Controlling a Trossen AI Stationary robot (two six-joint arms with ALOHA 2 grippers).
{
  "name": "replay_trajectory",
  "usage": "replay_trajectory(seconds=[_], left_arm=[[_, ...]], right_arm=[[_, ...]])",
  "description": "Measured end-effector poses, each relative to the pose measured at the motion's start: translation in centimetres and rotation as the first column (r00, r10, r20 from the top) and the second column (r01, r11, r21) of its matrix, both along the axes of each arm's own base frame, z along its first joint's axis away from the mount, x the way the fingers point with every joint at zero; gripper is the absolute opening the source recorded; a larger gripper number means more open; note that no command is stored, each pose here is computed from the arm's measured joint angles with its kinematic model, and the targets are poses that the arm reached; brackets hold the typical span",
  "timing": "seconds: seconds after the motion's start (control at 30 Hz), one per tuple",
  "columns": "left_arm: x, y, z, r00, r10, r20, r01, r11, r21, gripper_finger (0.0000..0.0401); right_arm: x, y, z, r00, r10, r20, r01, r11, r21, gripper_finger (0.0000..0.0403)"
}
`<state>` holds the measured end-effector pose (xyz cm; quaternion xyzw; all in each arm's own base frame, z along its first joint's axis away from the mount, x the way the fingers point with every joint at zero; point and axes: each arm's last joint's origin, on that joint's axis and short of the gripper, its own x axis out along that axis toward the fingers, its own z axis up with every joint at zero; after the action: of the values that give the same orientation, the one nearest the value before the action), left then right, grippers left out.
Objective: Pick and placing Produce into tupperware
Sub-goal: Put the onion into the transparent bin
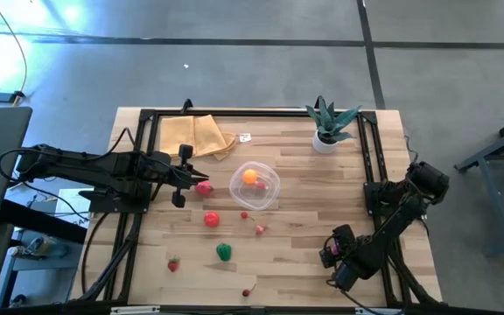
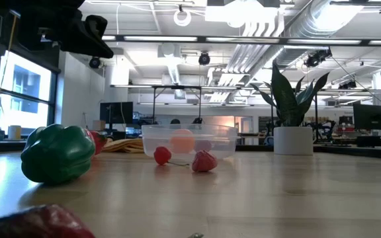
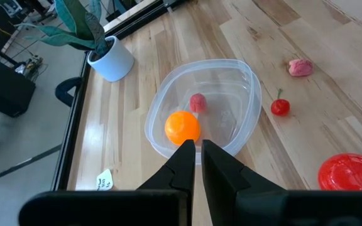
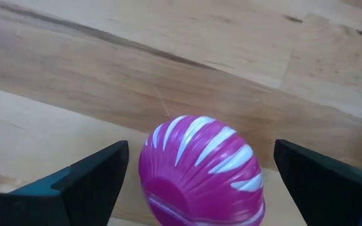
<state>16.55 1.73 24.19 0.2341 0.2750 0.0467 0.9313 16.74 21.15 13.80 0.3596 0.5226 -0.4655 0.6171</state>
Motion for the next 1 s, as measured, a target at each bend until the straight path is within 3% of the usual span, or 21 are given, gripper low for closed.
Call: replay_trajectory(seconds=[1.0], left_arm=[[0.00, 0.00, 0.01, 1.000, 0.000, 0.001, 0.000, 1.000, 0.000, 0.0019]], right_arm=[[0.15, 0.10, -0.03, 0.999, -0.017, 0.026, 0.017, 1.000, 0.006, 0.0259]])
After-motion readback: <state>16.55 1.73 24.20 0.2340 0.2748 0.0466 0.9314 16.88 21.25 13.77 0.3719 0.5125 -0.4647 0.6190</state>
